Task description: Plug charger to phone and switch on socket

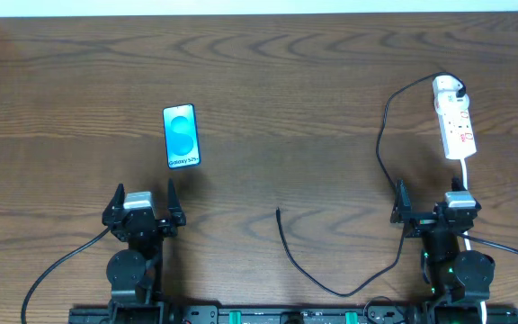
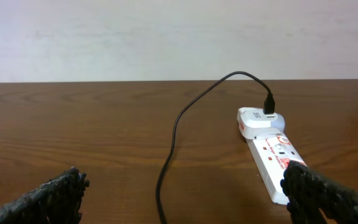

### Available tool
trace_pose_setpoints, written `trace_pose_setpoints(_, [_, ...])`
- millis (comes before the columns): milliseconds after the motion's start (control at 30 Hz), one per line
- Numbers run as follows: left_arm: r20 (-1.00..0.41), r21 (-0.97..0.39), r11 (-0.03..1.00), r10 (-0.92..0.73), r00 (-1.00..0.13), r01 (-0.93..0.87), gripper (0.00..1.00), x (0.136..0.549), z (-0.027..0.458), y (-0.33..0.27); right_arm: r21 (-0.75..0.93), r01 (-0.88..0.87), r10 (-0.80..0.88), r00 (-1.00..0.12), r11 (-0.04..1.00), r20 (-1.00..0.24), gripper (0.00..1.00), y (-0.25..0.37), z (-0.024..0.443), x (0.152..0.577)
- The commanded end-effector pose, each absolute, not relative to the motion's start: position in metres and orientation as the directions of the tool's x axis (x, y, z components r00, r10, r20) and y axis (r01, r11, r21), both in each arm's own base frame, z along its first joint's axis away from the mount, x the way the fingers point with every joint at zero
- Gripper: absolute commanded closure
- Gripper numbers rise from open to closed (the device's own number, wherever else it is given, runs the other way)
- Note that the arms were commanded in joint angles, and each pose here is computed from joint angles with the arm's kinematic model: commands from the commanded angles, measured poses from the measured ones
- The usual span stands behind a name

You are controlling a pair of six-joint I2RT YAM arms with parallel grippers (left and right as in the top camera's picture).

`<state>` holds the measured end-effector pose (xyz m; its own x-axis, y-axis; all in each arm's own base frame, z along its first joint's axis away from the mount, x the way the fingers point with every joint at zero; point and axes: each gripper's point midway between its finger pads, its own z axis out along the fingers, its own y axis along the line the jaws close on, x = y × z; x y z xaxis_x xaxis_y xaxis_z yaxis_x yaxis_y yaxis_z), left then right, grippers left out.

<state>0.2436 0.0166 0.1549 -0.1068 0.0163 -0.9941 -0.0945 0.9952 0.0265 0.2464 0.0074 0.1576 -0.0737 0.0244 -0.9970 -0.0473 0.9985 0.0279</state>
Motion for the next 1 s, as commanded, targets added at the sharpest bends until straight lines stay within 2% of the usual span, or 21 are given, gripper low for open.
trace_pose_setpoints(0, [-0.987, 0.041, 0.994, 0.025, -0.157, -0.098, 0.1, 0.243, 0.1367, 0.0181, 0.033, -0.048, 0.029, -0.074, 0.998, -0.997, 0.01, 0.0082, 0.1571, 0.2461])
trace_pose_setpoints(967, [-0.987, 0.041, 0.994, 0.025, -0.157, -0.099, 0.1, 0.243, 0.1367, 0.0182, 0.033, -0.047, 0.029, -0.074, 0.998, -0.997, 0.01, 0.0082, 0.1571, 0.2461])
